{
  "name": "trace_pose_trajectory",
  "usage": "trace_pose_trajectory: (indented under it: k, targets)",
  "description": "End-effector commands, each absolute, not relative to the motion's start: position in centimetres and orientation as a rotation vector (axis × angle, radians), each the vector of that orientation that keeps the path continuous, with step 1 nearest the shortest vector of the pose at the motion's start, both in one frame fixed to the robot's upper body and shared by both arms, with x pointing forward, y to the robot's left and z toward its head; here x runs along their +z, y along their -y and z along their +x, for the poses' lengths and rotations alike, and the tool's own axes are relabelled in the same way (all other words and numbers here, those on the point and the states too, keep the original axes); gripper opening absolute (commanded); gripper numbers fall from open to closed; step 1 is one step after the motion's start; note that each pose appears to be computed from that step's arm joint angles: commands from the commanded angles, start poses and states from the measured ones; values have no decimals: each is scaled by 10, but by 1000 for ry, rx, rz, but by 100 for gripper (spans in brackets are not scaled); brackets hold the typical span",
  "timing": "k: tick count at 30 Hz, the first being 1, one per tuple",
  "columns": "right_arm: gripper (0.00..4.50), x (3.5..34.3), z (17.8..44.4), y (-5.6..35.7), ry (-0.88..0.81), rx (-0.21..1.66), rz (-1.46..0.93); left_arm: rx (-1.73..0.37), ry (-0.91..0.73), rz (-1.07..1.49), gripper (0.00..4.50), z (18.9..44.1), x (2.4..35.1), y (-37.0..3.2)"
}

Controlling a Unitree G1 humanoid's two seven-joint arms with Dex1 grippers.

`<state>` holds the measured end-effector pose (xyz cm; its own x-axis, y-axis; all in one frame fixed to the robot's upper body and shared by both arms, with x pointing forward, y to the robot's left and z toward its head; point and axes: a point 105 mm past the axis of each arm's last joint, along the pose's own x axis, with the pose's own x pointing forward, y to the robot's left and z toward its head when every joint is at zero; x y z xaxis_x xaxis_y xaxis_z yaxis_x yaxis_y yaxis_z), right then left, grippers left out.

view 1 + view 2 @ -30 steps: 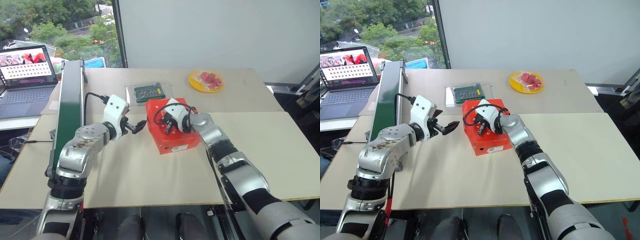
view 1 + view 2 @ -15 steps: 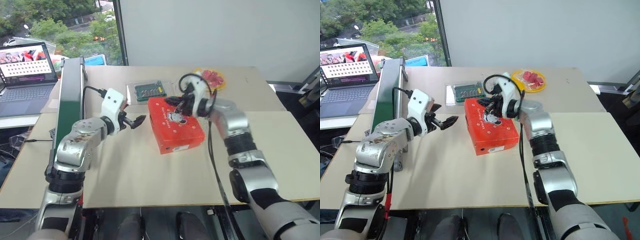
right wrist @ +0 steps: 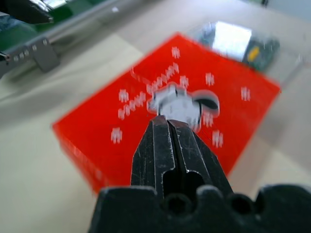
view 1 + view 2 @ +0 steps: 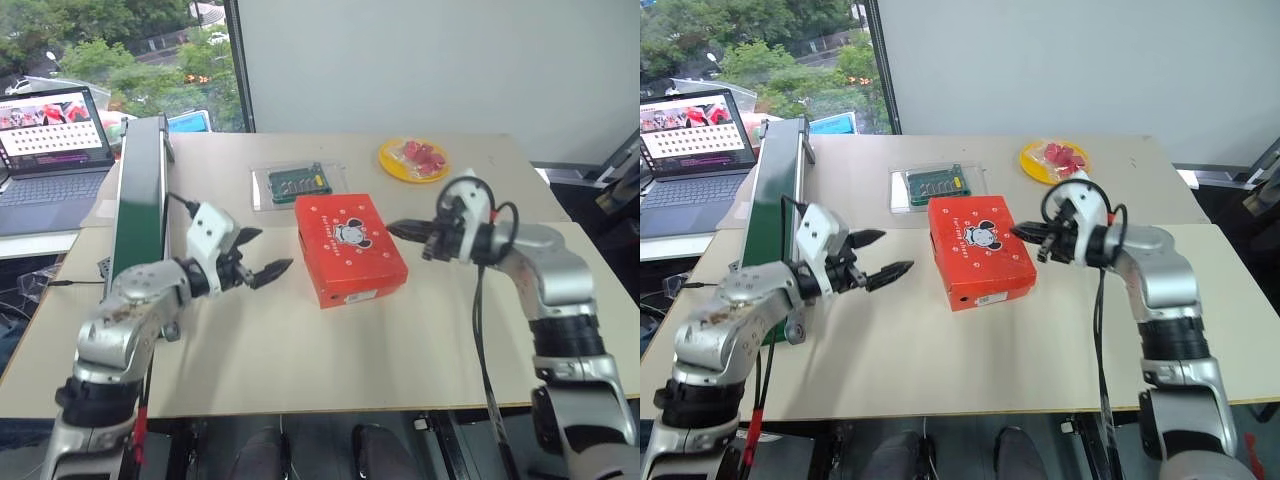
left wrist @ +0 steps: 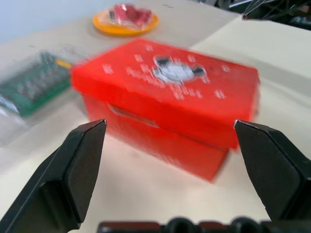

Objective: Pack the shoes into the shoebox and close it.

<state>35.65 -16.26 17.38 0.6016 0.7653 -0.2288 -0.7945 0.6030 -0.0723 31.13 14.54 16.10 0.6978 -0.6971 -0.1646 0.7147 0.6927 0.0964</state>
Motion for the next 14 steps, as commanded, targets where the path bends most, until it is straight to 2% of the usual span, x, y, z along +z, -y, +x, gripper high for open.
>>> trace_pose_trajectory:
  k: [1, 8, 14]
  targets:
    - [5, 177, 348, 170, -162, 888, -229, -793, -25, 159, 450, 305, 176, -144]
    - [5, 170, 345, 177, -164, 841, -180, -780, -32, 151, 450, 308, 167, -144]
    - [5, 156, 344, 181, -196, 813, -159, -748, -77, 215, 450, 321, 150, -146]
